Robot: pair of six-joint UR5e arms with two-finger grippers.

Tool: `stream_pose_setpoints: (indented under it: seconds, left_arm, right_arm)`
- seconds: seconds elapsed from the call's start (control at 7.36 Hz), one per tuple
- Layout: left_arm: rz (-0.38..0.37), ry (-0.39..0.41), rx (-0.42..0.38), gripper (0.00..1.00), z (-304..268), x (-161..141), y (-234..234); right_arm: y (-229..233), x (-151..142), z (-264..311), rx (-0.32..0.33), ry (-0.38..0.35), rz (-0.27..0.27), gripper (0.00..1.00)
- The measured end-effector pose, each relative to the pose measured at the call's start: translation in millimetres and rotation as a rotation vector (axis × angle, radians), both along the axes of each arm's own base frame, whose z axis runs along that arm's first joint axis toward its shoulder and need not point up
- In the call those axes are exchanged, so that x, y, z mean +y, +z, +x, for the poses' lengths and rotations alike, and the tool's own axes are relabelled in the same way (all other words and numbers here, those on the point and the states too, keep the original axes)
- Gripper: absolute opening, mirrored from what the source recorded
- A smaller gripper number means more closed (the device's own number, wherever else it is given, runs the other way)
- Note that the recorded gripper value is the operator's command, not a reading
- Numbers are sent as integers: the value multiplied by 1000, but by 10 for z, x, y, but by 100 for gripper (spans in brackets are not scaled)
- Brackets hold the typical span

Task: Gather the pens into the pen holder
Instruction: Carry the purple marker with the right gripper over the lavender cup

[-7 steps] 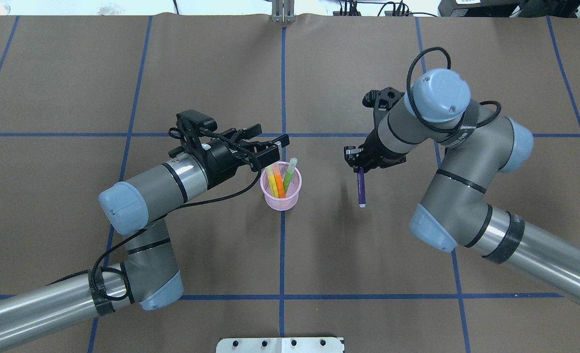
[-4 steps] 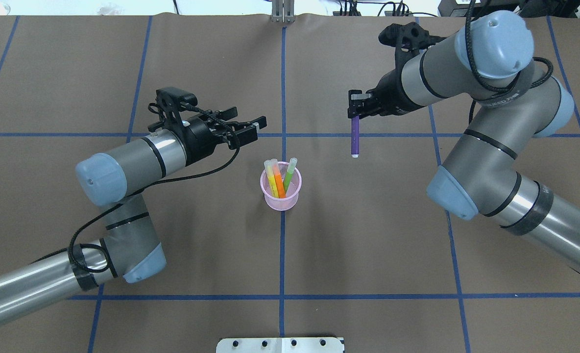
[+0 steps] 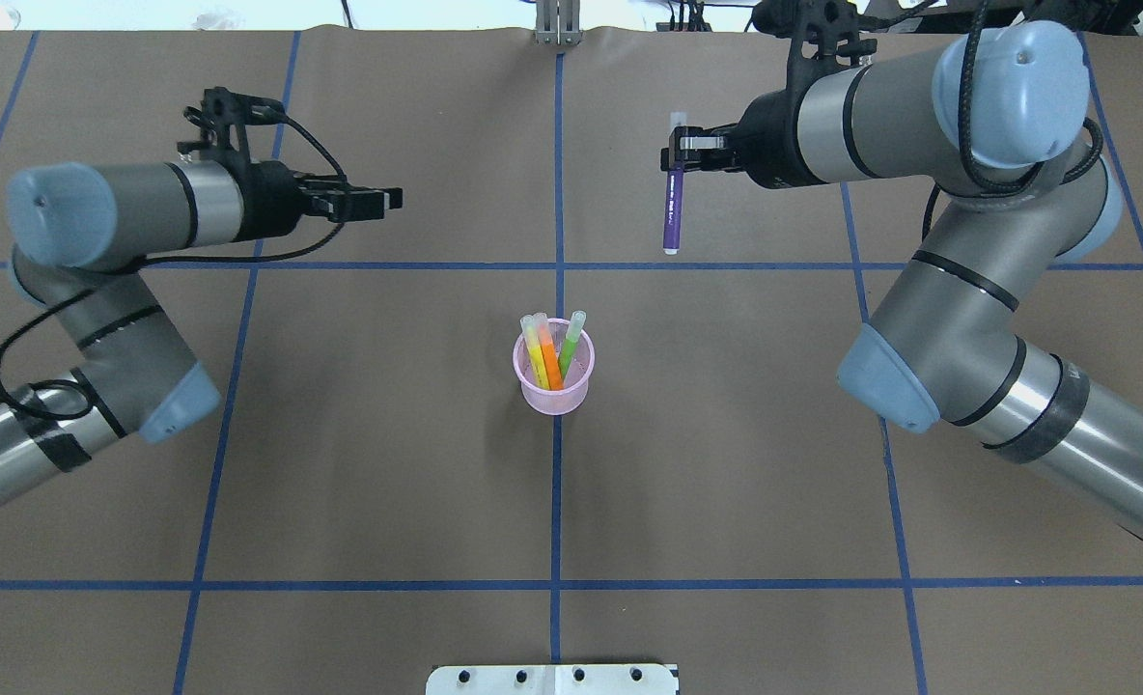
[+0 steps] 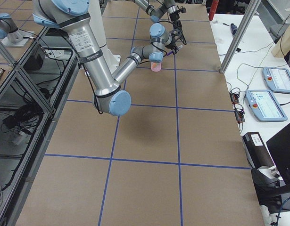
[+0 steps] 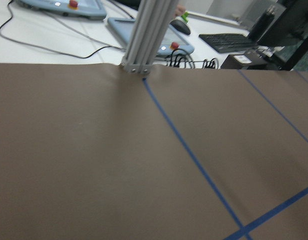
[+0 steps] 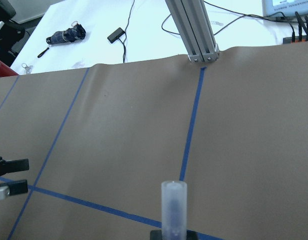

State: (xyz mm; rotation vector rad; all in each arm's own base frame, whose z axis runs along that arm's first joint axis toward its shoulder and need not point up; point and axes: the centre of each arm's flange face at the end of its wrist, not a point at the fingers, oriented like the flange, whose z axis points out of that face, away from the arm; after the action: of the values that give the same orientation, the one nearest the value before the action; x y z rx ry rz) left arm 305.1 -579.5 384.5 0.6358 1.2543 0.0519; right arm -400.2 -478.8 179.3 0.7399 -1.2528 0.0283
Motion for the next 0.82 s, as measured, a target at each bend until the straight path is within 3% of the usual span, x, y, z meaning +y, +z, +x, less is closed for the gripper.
stream_pose_setpoints:
  seconds: [0.14,0.41,0.82]
  left_arm:
    - [-42,20,-10,100,-361,-78,171]
    - [-78,26,-16,100,-644,-105,341]
    - [-90,23,-20,100,-702,-119,397]
  right_arm:
    - [-63,278,-300,-31,55,67,0]
    - [-130,716,-668,-78,132,127,0]
    - [-29,915,-911,-26,129,179,0]
